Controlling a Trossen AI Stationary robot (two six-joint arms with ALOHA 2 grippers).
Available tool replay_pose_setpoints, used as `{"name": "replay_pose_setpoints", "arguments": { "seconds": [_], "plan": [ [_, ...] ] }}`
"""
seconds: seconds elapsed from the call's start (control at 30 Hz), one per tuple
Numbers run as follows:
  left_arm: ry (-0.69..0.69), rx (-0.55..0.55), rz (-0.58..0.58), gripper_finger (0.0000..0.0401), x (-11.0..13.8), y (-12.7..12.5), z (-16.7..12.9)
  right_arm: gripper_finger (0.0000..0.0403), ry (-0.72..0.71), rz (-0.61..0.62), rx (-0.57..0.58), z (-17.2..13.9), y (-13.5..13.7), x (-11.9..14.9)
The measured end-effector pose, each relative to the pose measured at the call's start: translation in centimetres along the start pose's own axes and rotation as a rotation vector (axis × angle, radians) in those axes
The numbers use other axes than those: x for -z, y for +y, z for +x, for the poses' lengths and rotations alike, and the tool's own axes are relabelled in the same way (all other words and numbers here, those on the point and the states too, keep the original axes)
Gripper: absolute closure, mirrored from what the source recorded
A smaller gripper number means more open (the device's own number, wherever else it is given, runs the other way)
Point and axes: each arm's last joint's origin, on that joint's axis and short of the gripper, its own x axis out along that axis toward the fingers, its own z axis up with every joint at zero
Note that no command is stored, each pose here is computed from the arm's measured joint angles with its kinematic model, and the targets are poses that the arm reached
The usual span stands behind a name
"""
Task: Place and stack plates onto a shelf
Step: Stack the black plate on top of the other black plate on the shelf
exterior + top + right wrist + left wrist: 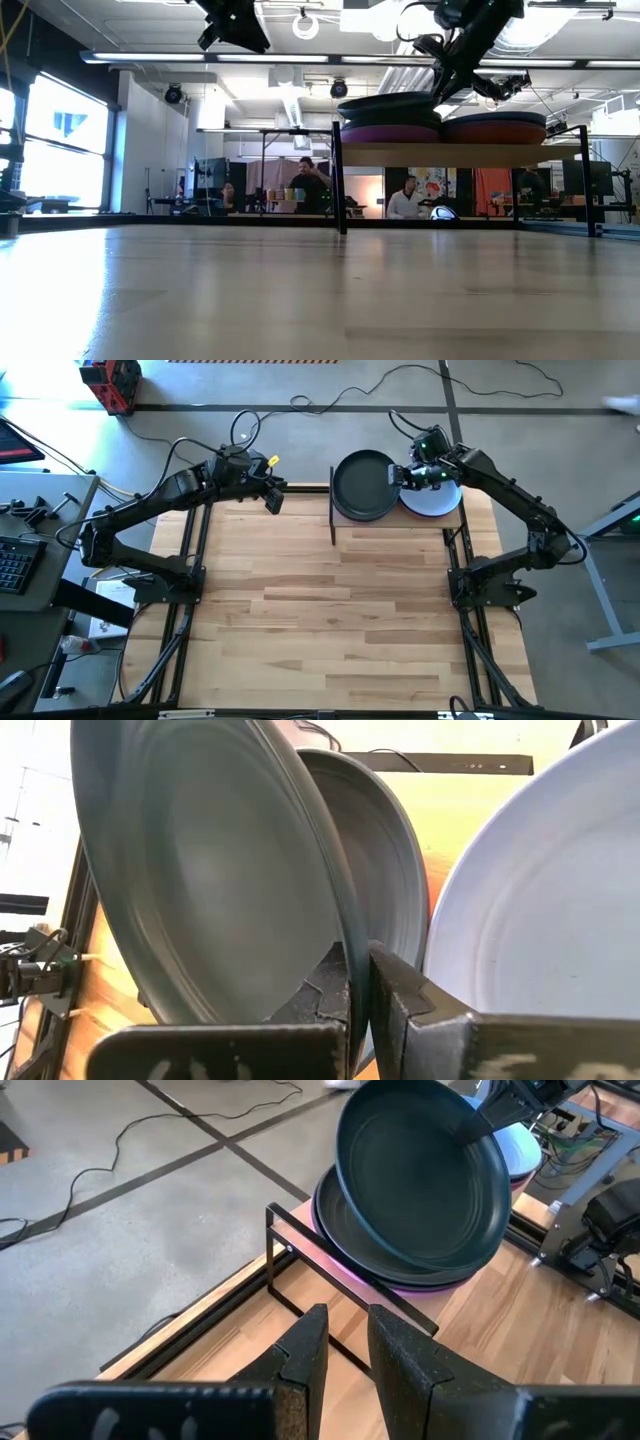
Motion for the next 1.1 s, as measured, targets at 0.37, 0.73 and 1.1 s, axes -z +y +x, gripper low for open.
{"name": "replay_pose_setpoints", "arguments": {
  "seconds": [0.37,0.73,1.1],
  "plan": [
    [0.000,0.000,0.000,0.0337,0.00,-0.01,0.00,0.0403,-0.019,-0.020,0.032,0.13,0.48,0.39],
    [0.001,0.000,0.000,0.0337,0.01,0.00,0.01,0.0370,-0.034,-0.027,0.051,0.13,0.42,0.33],
    [0.001,0.000,0.000,0.0337,0.01,0.00,0.01,0.0309,-0.035,-0.023,0.049,0.09,0.36,0.28]
  ]
}}
